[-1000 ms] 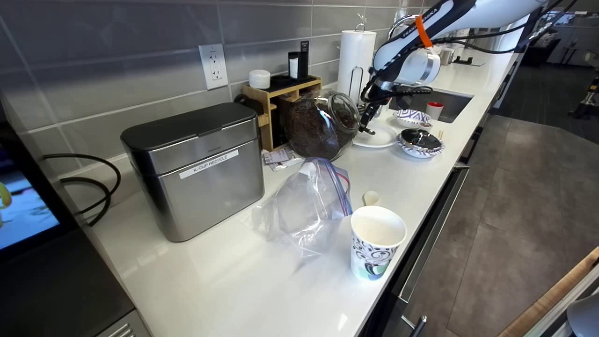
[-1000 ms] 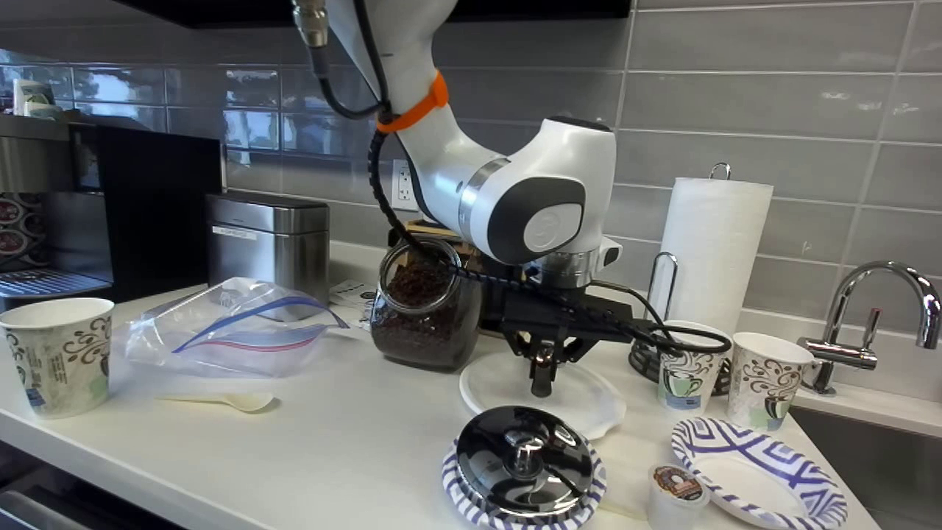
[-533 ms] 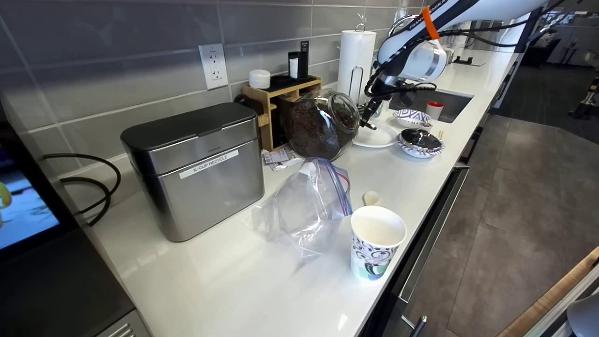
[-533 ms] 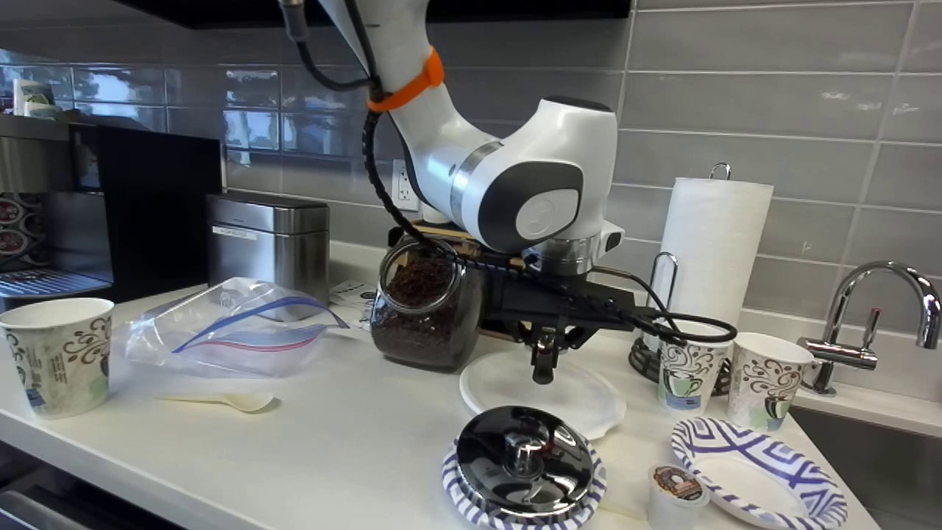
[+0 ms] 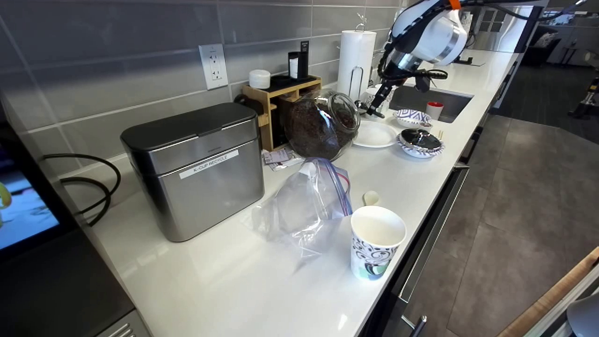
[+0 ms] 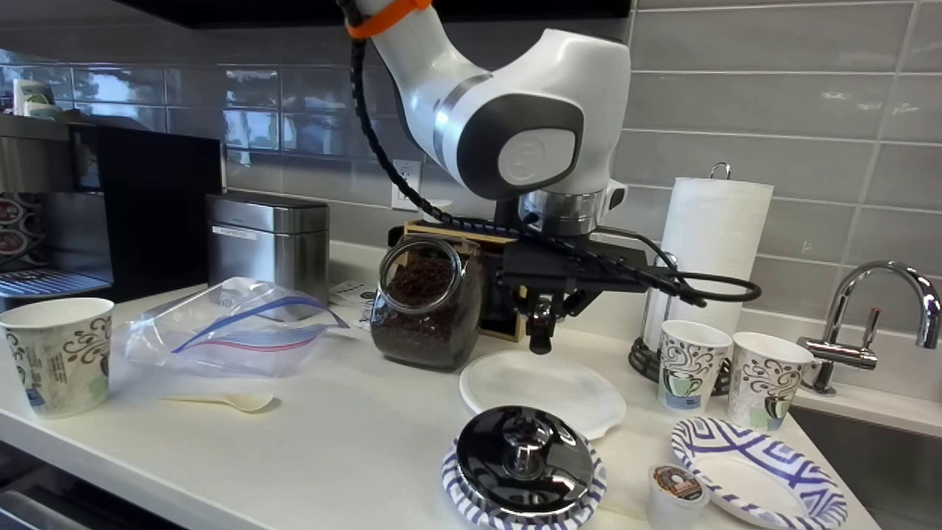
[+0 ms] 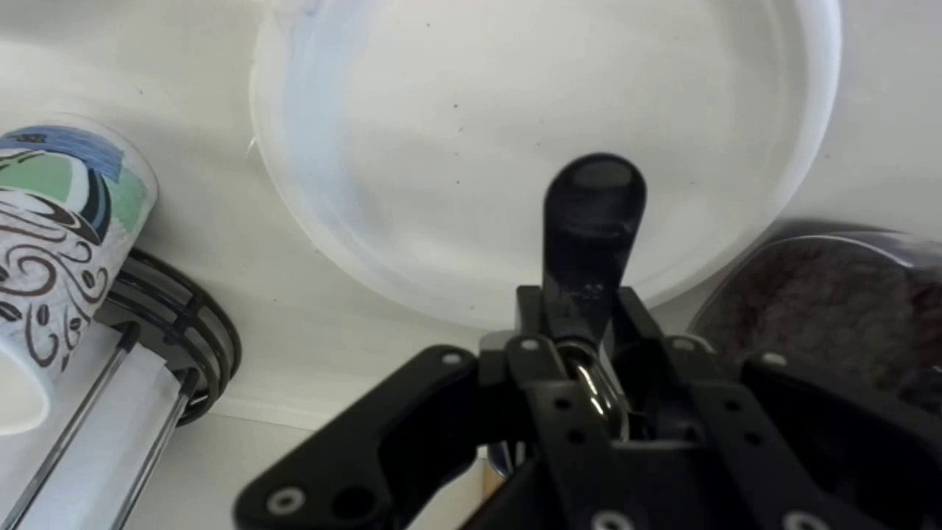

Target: Put the spoon in the glass container

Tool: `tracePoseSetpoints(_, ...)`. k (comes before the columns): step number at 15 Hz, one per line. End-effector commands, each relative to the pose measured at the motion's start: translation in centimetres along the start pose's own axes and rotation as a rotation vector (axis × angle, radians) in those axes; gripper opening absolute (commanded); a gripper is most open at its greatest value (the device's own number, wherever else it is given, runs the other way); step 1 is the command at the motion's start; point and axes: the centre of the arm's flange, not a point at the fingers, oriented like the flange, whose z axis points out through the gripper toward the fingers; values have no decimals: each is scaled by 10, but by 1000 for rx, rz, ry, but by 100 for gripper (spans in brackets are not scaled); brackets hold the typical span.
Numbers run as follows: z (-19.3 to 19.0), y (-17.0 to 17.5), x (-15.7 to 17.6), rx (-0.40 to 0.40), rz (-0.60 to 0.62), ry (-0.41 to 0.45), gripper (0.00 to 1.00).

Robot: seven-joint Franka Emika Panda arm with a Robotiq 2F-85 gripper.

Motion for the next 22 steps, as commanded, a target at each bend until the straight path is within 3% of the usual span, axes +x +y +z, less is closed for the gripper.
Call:
tracePoseSetpoints(1, -35, -20, -24, 67, -41, -12, 6)
tracePoseSetpoints(12, -81, -63, -57, 243, -237, -58, 6)
tracePoseSetpoints(22, -79, -92, 0, 332, -379, -50, 6)
